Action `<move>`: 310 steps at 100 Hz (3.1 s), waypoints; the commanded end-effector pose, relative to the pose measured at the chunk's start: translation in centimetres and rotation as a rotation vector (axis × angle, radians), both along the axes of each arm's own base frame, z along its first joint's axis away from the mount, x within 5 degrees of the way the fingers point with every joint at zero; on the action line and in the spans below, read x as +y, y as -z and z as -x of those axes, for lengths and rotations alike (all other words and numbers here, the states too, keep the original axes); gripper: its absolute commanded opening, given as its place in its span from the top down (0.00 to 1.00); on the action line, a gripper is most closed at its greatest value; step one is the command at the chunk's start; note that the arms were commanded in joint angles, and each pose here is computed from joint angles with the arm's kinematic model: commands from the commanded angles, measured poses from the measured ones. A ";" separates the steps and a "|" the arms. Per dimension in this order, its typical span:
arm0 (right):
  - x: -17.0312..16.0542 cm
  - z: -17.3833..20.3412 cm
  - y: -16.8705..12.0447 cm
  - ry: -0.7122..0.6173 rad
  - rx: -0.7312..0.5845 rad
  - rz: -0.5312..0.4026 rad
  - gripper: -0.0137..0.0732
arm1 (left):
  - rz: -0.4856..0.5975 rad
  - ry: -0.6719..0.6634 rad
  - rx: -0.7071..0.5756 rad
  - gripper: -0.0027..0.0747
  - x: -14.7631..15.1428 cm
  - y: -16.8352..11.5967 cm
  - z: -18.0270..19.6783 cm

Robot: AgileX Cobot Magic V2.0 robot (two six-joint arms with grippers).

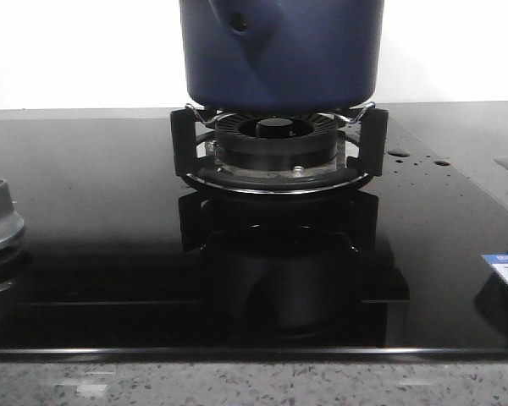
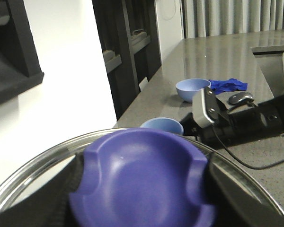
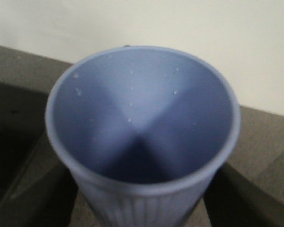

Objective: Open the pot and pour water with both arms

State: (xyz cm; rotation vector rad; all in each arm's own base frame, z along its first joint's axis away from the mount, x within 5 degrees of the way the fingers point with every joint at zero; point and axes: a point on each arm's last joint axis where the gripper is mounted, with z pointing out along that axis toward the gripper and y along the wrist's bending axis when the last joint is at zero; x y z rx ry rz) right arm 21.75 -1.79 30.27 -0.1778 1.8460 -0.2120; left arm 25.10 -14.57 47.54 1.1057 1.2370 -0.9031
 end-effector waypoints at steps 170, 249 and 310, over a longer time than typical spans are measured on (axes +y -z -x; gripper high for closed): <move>2.1 11.5 -2.8 -0.117 -0.529 -0.102 0.48 | 0.022 0.070 0.138 0.72 -6.2 5.9 -5.6; 1.9 14.0 -3.1 -0.054 -0.564 -0.102 0.92 | 0.003 -0.001 0.177 0.71 -7.3 8.8 -8.1; 1.9 14.0 -3.0 -0.049 -0.560 -0.114 0.92 | 0.114 -0.026 0.101 0.34 -4.6 3.6 -5.6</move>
